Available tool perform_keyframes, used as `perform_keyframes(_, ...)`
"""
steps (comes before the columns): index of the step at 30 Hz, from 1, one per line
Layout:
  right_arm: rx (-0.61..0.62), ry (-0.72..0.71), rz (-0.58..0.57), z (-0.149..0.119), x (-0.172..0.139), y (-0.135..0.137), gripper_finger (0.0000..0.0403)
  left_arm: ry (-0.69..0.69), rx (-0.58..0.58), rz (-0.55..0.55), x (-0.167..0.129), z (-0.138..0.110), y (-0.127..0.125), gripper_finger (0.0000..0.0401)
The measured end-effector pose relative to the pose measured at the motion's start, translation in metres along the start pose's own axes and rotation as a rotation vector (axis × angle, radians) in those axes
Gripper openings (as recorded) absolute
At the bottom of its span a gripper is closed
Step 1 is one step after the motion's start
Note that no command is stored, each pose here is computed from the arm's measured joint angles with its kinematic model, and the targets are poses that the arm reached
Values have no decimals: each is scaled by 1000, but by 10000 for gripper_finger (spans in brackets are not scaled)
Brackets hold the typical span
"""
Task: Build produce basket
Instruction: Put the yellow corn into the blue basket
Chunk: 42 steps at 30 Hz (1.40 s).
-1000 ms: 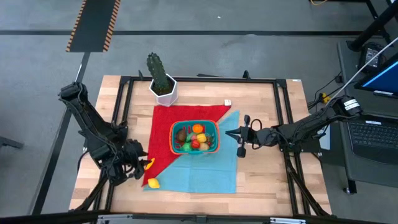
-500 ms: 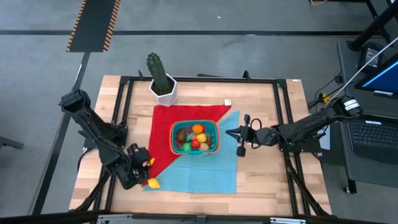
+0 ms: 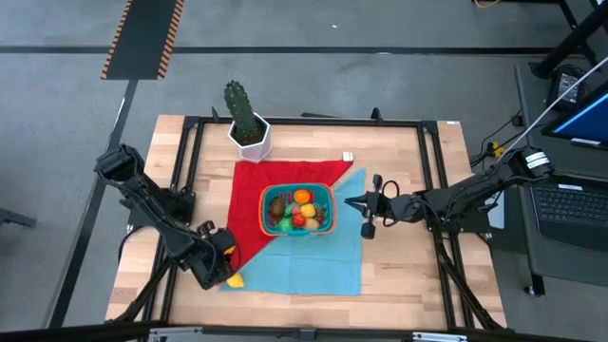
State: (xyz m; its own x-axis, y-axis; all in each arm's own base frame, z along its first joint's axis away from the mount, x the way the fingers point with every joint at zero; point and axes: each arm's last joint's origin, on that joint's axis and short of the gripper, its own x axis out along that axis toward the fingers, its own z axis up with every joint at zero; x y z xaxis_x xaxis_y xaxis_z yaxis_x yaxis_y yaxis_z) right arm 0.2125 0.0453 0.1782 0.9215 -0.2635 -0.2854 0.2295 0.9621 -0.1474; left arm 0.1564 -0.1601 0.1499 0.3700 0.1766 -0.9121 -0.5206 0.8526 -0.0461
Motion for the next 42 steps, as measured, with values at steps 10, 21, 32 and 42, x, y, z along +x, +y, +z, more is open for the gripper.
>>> perform_keyframes(10, 0, 1, 0, 0, 0, 0, 26, 6, -34, -5, 3, 0, -2, 138)
perform_keyframes(21, 0, 1, 0, 0, 0, 0, 26, 6, -35, -4, 2, 0, -2, 121)
perform_keyframes(32, 0, 1, 0, 0, 0, 0, 26, 14, -34, 7, 7, -2, -3, 122)
perform_keyframes(42, 0, 1, 1, 0, 0, 0, 26, 23, -79, 7, 9, -3, -4, 137)
